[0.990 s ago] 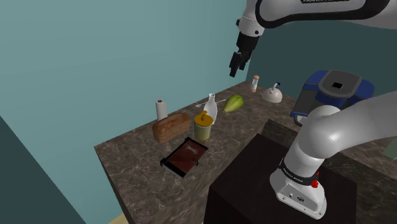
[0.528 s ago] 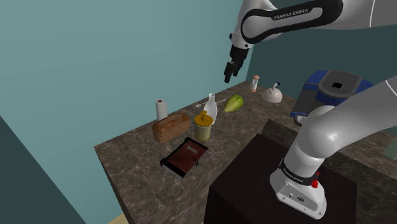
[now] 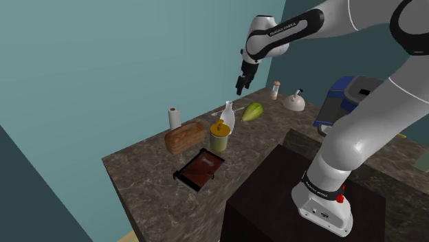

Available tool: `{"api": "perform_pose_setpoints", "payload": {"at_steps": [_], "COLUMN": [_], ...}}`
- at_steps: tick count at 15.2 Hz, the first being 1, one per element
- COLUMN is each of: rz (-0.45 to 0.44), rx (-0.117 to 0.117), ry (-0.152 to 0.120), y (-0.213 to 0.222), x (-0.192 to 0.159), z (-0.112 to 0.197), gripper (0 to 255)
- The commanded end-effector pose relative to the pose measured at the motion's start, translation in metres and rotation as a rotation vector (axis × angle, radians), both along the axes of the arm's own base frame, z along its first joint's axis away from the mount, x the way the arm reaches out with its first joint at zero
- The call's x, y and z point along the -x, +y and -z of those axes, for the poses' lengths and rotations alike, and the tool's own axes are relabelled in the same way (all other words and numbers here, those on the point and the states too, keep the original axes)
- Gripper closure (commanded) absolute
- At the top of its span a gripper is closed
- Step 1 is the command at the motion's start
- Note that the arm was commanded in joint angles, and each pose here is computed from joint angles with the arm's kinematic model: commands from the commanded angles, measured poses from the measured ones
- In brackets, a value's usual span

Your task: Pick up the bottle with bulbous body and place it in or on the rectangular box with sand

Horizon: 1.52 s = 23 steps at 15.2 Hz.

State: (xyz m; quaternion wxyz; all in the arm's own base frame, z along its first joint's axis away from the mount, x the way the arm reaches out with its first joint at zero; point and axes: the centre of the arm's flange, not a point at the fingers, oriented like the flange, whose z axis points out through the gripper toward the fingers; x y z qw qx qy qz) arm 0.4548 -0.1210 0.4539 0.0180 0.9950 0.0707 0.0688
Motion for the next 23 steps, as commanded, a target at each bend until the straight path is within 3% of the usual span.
{"api": "perform_pose_setpoints", "payload": {"at_steps": [1,18,23], "rz": [-0.005,-0.041,-0.041], "rx": [-0.002,-0.031,-0.031], "ry": [0.002,0.026,0.026], "y": [-0.016,-0.131,-0.13], "x": [-0.014,-0.145,-0.148], "z": [0.017,0.163,0.189], "gripper": [0,0,0]}}
